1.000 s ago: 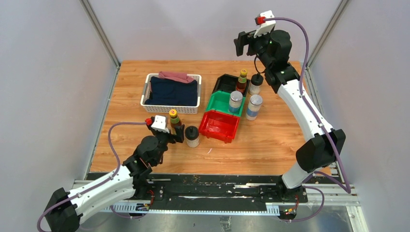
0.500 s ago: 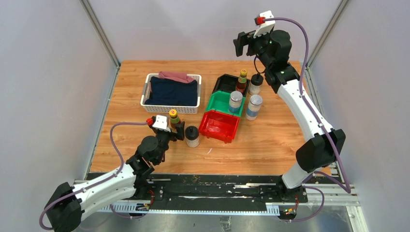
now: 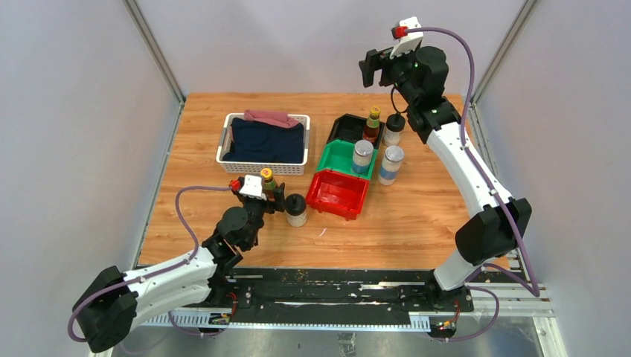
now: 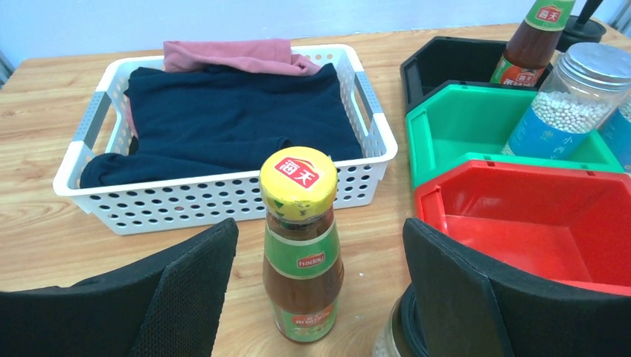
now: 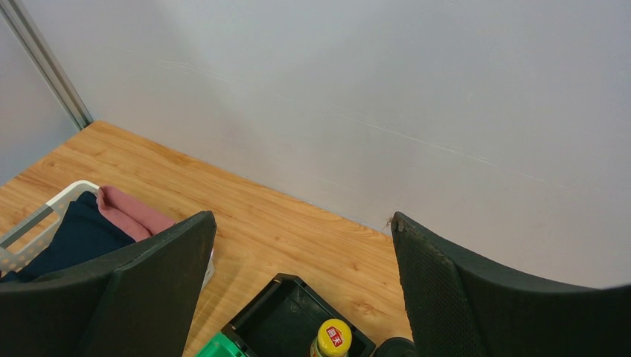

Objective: Organize the condiment bottles
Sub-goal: Pick up the bottle from the center of the board.

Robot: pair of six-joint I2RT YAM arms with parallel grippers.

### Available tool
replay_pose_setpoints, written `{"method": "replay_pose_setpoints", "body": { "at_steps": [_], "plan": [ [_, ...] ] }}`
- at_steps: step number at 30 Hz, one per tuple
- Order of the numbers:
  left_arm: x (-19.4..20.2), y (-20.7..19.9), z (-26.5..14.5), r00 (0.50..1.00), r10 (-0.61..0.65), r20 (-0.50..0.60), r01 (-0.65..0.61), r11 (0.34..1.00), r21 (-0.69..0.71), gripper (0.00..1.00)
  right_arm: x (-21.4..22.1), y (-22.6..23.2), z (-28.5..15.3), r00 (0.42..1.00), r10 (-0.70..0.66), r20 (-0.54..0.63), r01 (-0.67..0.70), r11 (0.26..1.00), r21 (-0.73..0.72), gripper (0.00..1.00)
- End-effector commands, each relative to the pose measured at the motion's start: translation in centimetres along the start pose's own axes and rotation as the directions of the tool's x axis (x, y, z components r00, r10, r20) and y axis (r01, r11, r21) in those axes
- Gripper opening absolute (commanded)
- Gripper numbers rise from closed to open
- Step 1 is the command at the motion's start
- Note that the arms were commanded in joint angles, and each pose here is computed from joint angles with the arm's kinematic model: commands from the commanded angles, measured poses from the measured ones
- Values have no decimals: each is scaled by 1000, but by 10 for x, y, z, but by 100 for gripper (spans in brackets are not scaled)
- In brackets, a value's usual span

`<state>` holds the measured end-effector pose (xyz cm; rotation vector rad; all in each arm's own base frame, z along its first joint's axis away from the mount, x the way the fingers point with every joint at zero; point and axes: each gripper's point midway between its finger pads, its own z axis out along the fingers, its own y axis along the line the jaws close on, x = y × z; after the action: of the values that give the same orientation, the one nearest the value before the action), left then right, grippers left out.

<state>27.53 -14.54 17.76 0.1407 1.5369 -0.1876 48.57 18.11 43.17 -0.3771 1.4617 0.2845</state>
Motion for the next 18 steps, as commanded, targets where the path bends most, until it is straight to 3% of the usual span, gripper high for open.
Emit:
{"method": "replay_pose_setpoints", "body": {
  "at_steps": [1, 18],
  "plan": [
    [-9, 5, 3, 998, -20, 53, 23, 999, -46, 88, 10, -6, 2, 1000, -10, -19, 10, 1000, 4, 91],
    [-10, 6, 12, 998, -26, 51, 27, 999, -33, 85, 14, -5, 4, 1000, -5, -23, 5, 1000, -4, 91]
  ]
}}
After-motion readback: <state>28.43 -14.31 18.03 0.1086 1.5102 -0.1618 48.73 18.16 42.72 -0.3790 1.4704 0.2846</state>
